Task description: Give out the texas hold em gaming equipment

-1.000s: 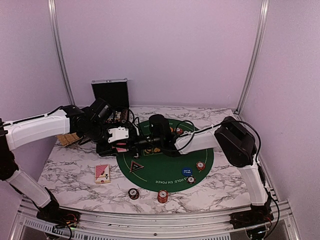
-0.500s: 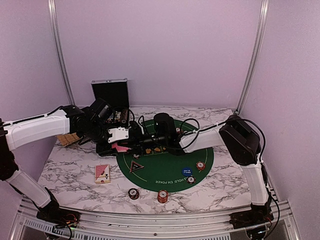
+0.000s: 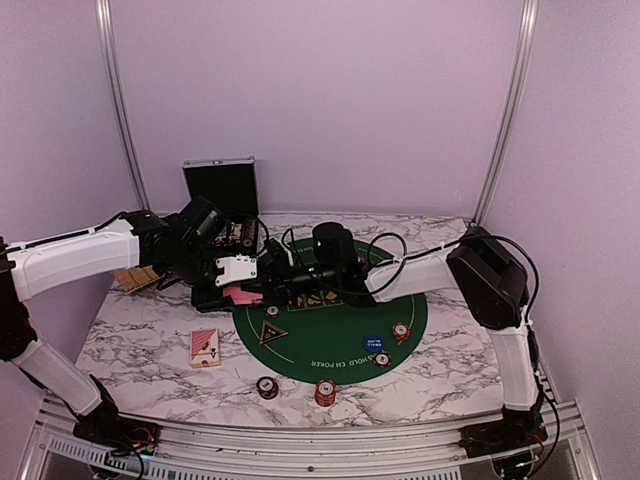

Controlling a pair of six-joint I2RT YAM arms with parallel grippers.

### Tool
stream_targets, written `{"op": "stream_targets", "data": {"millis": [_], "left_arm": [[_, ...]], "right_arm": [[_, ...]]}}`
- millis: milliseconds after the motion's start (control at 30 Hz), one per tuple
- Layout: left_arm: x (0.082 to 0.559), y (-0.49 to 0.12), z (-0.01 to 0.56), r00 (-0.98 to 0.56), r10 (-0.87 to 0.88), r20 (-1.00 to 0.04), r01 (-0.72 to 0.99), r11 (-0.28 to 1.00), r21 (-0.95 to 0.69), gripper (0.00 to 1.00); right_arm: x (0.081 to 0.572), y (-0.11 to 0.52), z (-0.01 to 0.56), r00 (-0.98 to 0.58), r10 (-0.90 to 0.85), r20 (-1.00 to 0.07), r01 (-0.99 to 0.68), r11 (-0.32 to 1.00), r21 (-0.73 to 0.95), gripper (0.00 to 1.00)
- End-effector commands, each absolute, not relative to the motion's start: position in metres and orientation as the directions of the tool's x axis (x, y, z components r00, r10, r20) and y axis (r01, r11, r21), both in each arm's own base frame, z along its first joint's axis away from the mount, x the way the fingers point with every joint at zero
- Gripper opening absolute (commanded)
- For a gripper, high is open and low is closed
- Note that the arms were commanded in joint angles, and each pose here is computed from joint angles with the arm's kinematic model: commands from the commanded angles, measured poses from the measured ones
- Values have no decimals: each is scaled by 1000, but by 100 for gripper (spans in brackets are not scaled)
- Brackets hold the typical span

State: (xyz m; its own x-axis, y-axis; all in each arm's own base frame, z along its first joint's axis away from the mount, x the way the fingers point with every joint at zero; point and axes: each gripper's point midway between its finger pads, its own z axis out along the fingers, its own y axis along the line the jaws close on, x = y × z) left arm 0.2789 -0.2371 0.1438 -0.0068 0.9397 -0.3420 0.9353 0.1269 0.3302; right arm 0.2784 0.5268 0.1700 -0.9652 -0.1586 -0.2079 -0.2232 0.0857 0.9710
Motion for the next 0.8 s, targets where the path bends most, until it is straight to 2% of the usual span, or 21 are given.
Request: {"op": "stream_targets", "data": {"millis": [0, 333, 367, 467, 567, 700, 767], "left_arm": [[280, -239, 158, 3, 927, -374, 923, 141, 357, 18], [281, -231, 150, -19, 935, -354, 923, 152, 352, 10], [281, -230, 150, -22, 935, -354, 923, 155, 351, 9], [282, -229, 151, -31, 934, -357, 922, 165, 350, 8], [283, -228, 151, -36, 932, -361, 921, 171, 350, 7], [283, -229, 153, -36, 929, -369, 921, 174, 348, 5], [283, -229, 153, -39, 928, -370, 921, 176, 346, 5]], "right_arm": [[282, 515, 162, -973, -151, -173, -195, 142, 971, 19], [282, 508, 165, -971, -155, -184, -207, 150, 967, 15], [281, 509, 165, -970, -159, -185, -209, 148, 967, 16], [281, 508, 164, -969, -163, -186, -210, 148, 966, 32], [281, 508, 162, -969, -165, -182, -208, 154, 966, 41], [281, 508, 160, -971, -163, -175, -200, 154, 968, 42], [281, 508, 160, -971, -162, -174, -199, 150, 968, 39]]}}
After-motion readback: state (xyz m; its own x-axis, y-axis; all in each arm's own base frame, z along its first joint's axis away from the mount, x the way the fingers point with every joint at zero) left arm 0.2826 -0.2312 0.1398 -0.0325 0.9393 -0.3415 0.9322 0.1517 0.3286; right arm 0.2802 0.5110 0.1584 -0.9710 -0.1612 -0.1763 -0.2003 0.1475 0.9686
